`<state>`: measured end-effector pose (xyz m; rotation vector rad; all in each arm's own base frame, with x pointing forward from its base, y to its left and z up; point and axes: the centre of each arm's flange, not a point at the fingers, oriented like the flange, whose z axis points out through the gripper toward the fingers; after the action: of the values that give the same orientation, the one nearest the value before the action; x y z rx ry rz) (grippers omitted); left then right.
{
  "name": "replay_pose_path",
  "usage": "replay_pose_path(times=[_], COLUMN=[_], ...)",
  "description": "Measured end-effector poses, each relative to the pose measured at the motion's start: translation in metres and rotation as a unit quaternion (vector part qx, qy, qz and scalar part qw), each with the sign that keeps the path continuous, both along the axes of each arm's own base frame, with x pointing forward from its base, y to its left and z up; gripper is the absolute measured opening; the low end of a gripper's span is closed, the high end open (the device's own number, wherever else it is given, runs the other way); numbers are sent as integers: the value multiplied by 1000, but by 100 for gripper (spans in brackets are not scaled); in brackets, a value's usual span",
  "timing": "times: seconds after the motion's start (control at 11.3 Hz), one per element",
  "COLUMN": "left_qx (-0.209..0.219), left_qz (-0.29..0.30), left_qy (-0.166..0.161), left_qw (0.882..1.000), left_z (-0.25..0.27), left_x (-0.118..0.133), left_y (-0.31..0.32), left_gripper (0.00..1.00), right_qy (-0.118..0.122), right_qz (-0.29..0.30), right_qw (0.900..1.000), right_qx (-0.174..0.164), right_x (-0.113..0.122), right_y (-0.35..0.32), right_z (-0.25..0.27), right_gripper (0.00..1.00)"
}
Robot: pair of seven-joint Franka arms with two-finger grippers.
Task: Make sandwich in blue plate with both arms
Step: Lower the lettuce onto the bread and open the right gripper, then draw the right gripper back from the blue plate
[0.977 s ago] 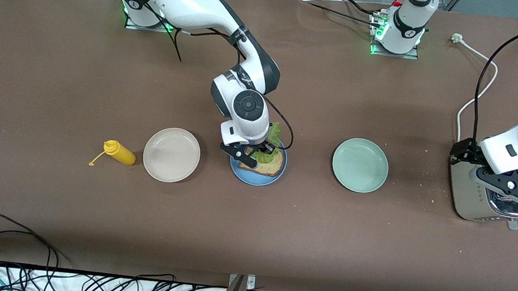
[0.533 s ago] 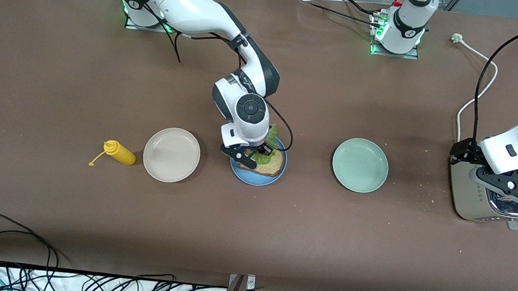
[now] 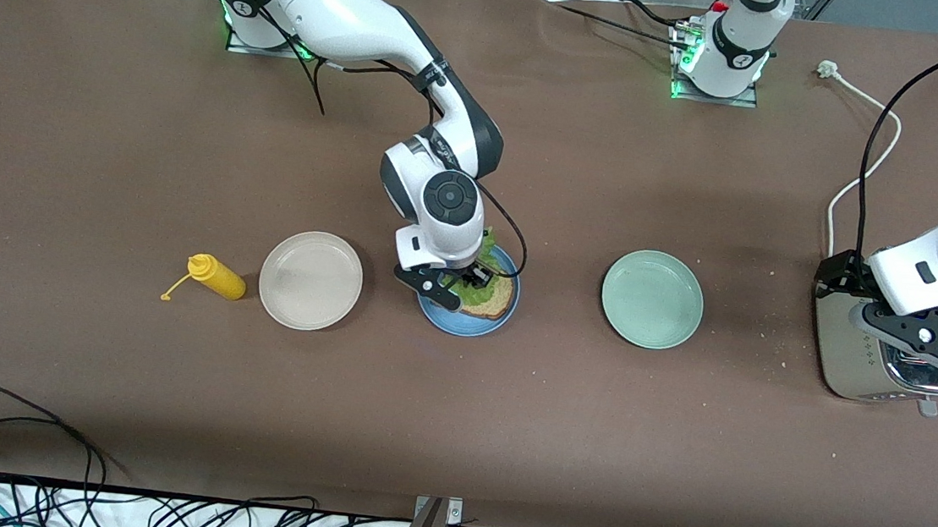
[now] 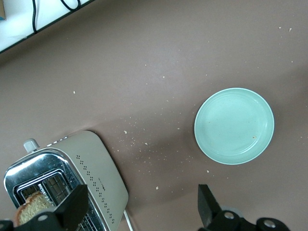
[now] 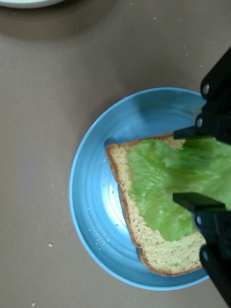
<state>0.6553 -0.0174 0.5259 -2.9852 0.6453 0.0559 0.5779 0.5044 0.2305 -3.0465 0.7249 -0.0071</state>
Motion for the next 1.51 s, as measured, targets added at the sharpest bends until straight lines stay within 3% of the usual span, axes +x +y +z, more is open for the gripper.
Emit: replay_pose_path(times=[0.27,0.36,0.71,1.24,1.51], left_qx=[0,0,0,0,0], left_qz=[2,2,2,2,3], left_qy=[0,0,0,0,0], left_qw=[1000,1000,1000,1000,1000], left_z=[0,0,0,0,0], left_x=[0,0,0,0,0], left_y=[2,2,3,3,3], left_gripper=[100,100,100,100,100], right_qy=[-5,-7,-26,21,48], right_qz=[2,2,6,90,154], right_qw=[1000,1000,1000,995,986], right_qx=[2,3,17,33,33], right_x=[3,4,25,74,68], right_y=[0,0,-16,-131,-170], right_z=[5,7,51,134,161], right_gripper=[90,99,100,100,100])
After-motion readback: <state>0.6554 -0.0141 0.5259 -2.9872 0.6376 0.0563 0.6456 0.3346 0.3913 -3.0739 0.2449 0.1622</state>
